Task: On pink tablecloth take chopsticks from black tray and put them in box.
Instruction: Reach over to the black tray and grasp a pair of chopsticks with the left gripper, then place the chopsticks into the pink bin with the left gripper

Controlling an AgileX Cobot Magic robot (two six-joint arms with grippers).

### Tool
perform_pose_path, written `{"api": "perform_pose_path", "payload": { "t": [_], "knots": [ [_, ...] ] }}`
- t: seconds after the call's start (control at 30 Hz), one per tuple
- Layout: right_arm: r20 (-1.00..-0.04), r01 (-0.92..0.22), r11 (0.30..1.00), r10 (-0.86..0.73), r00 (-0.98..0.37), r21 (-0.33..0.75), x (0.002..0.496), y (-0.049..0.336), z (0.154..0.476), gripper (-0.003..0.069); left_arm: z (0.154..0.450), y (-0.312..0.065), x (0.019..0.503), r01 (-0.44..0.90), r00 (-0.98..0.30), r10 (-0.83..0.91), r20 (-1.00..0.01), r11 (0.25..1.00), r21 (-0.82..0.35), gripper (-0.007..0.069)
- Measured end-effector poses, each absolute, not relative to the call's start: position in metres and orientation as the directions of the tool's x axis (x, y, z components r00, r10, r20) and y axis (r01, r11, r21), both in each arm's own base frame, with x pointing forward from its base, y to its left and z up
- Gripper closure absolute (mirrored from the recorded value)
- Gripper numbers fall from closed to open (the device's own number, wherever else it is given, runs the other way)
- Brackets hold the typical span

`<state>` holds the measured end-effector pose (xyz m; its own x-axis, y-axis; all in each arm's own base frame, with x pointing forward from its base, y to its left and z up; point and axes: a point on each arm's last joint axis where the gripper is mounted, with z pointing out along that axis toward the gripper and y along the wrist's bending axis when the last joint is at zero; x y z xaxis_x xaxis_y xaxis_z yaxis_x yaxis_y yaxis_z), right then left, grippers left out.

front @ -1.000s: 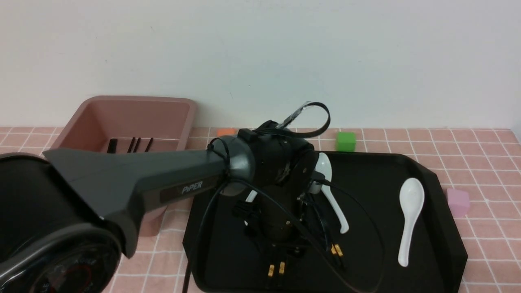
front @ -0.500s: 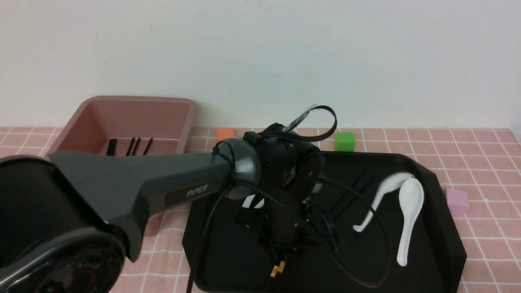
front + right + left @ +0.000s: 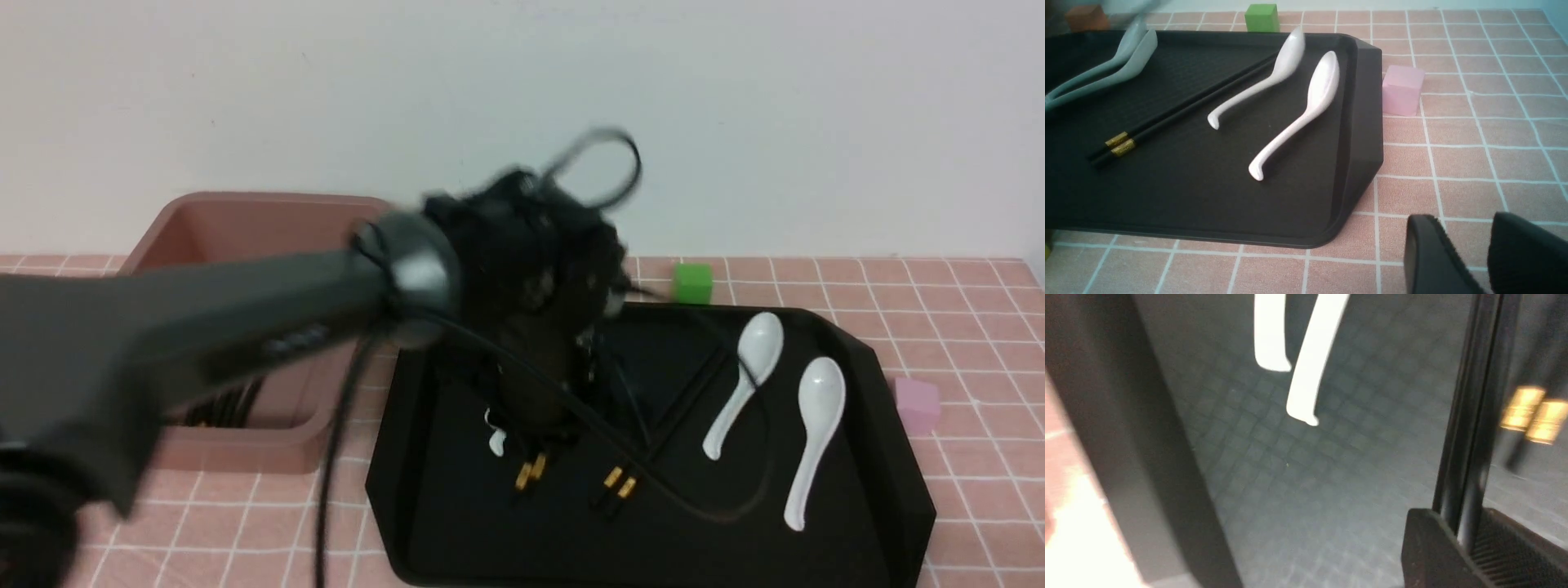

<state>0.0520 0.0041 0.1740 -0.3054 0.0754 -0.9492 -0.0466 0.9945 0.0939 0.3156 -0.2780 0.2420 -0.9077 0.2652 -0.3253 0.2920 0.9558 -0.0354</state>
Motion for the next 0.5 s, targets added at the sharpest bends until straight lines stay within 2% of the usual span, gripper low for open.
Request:
{"api": "perform_pose_path", "payload": {
  "t": [0.13, 0.3, 0.5],
  "knots": [
    [-0.949, -0.047, 0.994, 0.075, -0.305, 0.094, 0.052, 0.004, 0.174, 0.042, 0.29, -0.265, 0.299, 0.327, -0.882, 0.278, -0.382, 0.942, -0.071, 0.0502],
    [-0.949, -0.047, 0.994, 0.075, -0.305, 0.094, 0.052, 0.004, 0.174, 0.042, 0.336, -0.243, 0.281, 0.375, -0.835, 0.312, -0.453, 0.925, -0.053, 0.0502],
    [-0.949, -0.047, 0.994, 0.075, -0.305, 0.094, 0.052, 0.004, 0.174, 0.042, 0.343, -0.199, 0.306, 0.27, -0.86, 0.226, -0.458, 0.962, -0.032, 0.0502]
  ]
}}
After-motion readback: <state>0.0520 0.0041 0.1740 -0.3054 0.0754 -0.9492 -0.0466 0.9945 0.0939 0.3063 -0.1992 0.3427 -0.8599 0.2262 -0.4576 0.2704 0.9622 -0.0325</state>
